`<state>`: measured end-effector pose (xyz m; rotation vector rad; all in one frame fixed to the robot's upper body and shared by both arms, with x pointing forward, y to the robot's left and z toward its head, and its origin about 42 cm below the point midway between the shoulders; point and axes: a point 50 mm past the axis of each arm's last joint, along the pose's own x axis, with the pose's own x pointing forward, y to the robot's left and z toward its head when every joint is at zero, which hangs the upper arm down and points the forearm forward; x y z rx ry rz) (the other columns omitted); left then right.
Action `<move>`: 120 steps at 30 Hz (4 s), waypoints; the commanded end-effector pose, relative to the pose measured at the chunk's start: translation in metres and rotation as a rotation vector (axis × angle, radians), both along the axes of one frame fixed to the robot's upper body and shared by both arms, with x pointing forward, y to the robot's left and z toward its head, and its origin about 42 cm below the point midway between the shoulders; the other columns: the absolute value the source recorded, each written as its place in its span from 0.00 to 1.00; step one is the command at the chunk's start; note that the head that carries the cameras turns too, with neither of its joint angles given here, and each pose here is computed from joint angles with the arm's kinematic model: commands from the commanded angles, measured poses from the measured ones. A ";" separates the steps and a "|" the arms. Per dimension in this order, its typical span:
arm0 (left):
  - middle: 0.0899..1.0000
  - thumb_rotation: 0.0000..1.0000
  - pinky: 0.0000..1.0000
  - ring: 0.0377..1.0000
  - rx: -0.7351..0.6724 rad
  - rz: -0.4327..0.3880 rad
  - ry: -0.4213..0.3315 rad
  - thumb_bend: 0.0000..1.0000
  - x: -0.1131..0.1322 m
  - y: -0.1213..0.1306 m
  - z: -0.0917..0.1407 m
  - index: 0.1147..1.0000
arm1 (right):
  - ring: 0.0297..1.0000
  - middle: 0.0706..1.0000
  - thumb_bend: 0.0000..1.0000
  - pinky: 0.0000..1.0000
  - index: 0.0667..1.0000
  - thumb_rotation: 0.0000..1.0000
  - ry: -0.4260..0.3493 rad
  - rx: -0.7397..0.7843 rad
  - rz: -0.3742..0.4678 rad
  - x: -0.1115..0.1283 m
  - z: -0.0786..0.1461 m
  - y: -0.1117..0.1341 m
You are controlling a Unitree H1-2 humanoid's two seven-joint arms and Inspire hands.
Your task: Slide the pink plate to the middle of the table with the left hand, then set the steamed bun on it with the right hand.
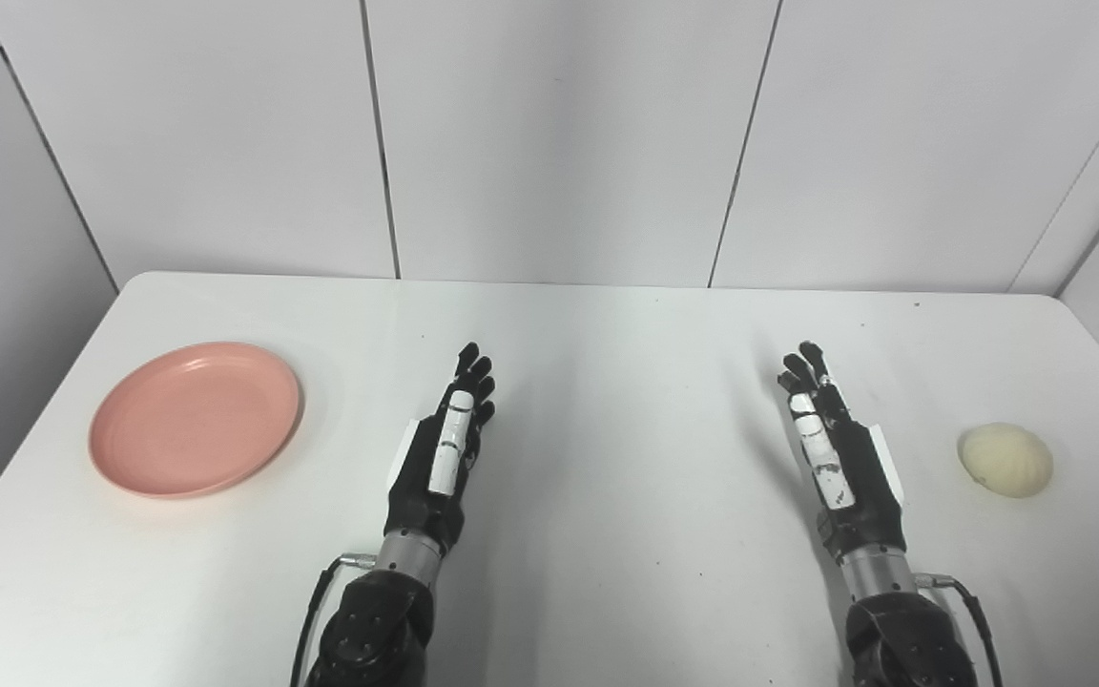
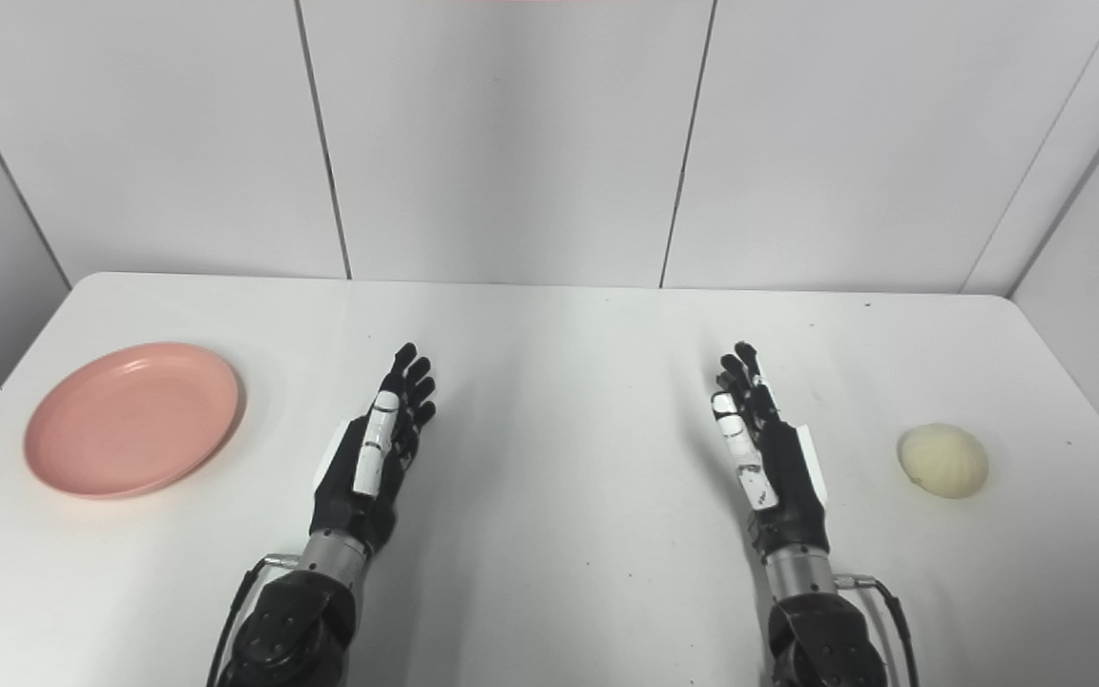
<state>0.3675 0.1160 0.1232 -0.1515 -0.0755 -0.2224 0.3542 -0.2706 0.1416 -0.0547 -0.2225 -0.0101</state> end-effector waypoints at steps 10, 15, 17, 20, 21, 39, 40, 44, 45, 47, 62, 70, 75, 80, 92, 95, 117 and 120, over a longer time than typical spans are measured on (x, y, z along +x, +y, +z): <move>1.00 1.00 1.00 1.00 0.001 -0.013 -0.011 0.51 0.001 0.000 0.003 1.00 | 0.93 0.94 0.66 1.00 0.96 0.85 -0.038 0.007 0.001 0.000 0.002 0.001; 1.00 1.00 1.00 1.00 -0.006 -0.018 -0.008 0.51 0.001 0.000 0.003 1.00 | 0.94 0.94 0.67 1.00 0.96 0.85 -0.037 0.006 0.000 -0.001 0.001 0.001; 1.00 1.00 1.00 1.00 -0.009 -0.018 -0.008 0.51 0.001 0.000 0.002 1.00 | 0.94 0.94 0.67 1.00 0.96 0.85 -0.034 0.007 0.000 -0.001 0.001 0.001; 1.00 1.00 1.00 1.00 -0.012 -0.015 -0.008 0.50 0.001 0.000 0.003 1.00 | 0.94 0.94 0.68 1.00 0.96 0.84 -0.033 0.010 0.003 -0.001 0.001 0.000; 1.00 1.00 1.00 1.00 -0.010 -0.014 -0.008 0.50 0.001 0.000 0.003 1.00 | 0.94 0.94 0.68 1.00 0.96 0.84 -0.035 0.011 0.003 -0.001 0.001 0.000; 1.00 1.00 1.00 1.00 -0.071 0.068 -0.023 0.55 0.025 0.006 0.007 1.00 | 0.96 0.96 0.68 1.00 0.98 0.84 -0.020 0.021 0.018 -0.001 -0.009 -0.013; 1.00 1.00 1.00 1.00 -0.082 0.071 -0.025 0.57 0.029 0.007 0.009 1.00 | 0.96 0.97 0.68 1.00 0.99 0.84 -0.020 0.021 0.018 -0.001 -0.010 -0.015; 0.98 1.00 1.00 0.99 -0.103 0.131 -0.102 0.60 0.051 0.022 0.033 0.98 | 0.96 0.97 0.65 1.00 1.00 0.86 -0.019 0.019 0.018 -0.001 -0.015 -0.023; 0.97 1.00 1.00 0.98 -0.098 0.132 -0.121 0.62 0.056 0.028 0.040 0.96 | 0.97 0.98 0.63 1.00 1.00 0.87 -0.018 0.020 0.022 -0.001 -0.015 -0.024; 0.96 1.00 1.00 0.98 -0.081 0.141 -0.151 0.64 0.062 0.038 0.053 0.95 | 0.97 0.99 0.61 1.00 1.00 0.88 -0.021 0.025 0.029 0.000 -0.015 -0.026; 0.78 1.00 0.86 0.81 -0.066 0.386 -0.287 0.72 0.082 0.117 0.113 0.77 | 0.99 0.99 0.55 1.00 1.00 0.91 -0.013 0.044 0.041 -0.001 -0.012 -0.034; 0.72 1.00 0.78 0.74 -0.061 0.492 -0.273 0.70 0.082 0.155 0.124 0.71 | 1.00 0.99 0.57 1.00 1.00 0.79 -0.010 0.100 0.047 -0.004 -0.013 -0.039; 0.71 1.00 0.76 0.72 -0.035 0.547 -0.273 0.69 0.082 0.186 0.127 0.69 | 1.00 0.99 0.54 1.00 1.00 0.79 -0.014 0.094 0.048 -0.005 -0.012 -0.040; 0.69 1.00 0.71 0.70 0.007 0.592 -0.257 0.72 0.083 0.214 0.126 0.68 | 1.00 1.00 0.53 1.00 1.00 0.79 -0.017 0.099 0.053 -0.005 -0.010 -0.039; 0.73 1.00 0.78 0.76 0.076 0.654 -0.186 0.75 0.080 0.288 0.112 0.72 | 1.00 1.00 0.49 1.00 1.00 0.80 -0.026 0.096 0.054 -0.006 -0.007 -0.037; 0.76 1.00 0.80 0.79 0.105 0.627 -0.156 0.76 0.076 0.304 0.106 0.75 | 1.00 1.00 0.49 1.00 1.00 0.80 -0.031 0.099 0.054 -0.006 -0.006 -0.036; 0.87 1.00 0.93 0.90 0.126 0.401 -0.031 0.68 0.055 0.349 0.083 0.85 | 1.00 1.00 0.49 1.00 1.00 0.80 -0.025 0.093 0.049 -0.007 -0.002 -0.037; 0.88 1.00 0.93 0.91 0.125 0.383 -0.008 0.68 0.056 0.349 0.077 0.86 | 1.00 1.00 0.47 1.00 1.00 0.81 -0.025 0.086 0.047 -0.007 -0.002 -0.038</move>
